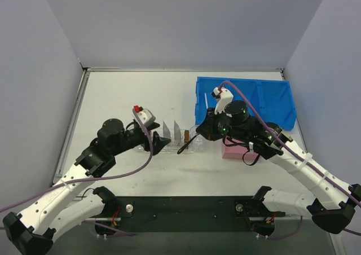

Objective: Prepare toiletry sets of a toothbrush and toothpaste on the tray

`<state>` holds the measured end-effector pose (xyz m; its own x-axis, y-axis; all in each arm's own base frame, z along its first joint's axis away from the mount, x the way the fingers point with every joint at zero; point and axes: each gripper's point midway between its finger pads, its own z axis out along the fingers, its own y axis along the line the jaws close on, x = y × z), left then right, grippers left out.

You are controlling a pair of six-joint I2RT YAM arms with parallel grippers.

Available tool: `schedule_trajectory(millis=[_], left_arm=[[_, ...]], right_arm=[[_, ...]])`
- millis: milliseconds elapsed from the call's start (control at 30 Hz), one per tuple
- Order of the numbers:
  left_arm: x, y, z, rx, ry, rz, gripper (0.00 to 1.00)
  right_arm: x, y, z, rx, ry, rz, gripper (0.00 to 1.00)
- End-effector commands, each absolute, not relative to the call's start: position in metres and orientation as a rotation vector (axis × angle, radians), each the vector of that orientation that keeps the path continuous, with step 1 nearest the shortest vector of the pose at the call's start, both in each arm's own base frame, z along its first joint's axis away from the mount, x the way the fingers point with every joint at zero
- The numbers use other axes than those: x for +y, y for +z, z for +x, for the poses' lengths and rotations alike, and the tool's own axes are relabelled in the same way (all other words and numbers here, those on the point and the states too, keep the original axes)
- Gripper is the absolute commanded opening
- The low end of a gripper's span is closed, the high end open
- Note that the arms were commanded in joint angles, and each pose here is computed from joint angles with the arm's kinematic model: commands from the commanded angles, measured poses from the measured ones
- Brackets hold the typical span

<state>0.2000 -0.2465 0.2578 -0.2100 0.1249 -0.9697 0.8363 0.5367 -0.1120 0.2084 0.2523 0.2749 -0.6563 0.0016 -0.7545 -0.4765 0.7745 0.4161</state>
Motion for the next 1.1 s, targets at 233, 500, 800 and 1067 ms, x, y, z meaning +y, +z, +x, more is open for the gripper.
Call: schedule_trajectory(millis=[233, 500, 800, 1067], left_arm=[[-0.113, 0.275, 0.294, 1.789, -0.462, 0.202, 0.88], [-0.060, 0.258, 0.304, 1.856, -0.145, 0.067, 0.88], [-0.059, 0.252, 0.307, 1.875, -0.129, 0.068, 0.88], [-0.047, 0.251, 0.307, 1.885, -0.057, 0.029, 0.88]], right_arm=[[0.292, 0.321, 0.227, 2.026, 0.569, -0.576, 0.00], [0.345, 0.324, 0.245, 1.986, 0.524, -0.742, 0.00], [0.395, 0.306, 0.271, 1.980, 0.499, -0.838, 0.00], [0.411, 0.291, 0.286, 1.984, 0.459, -0.875, 0.00]])
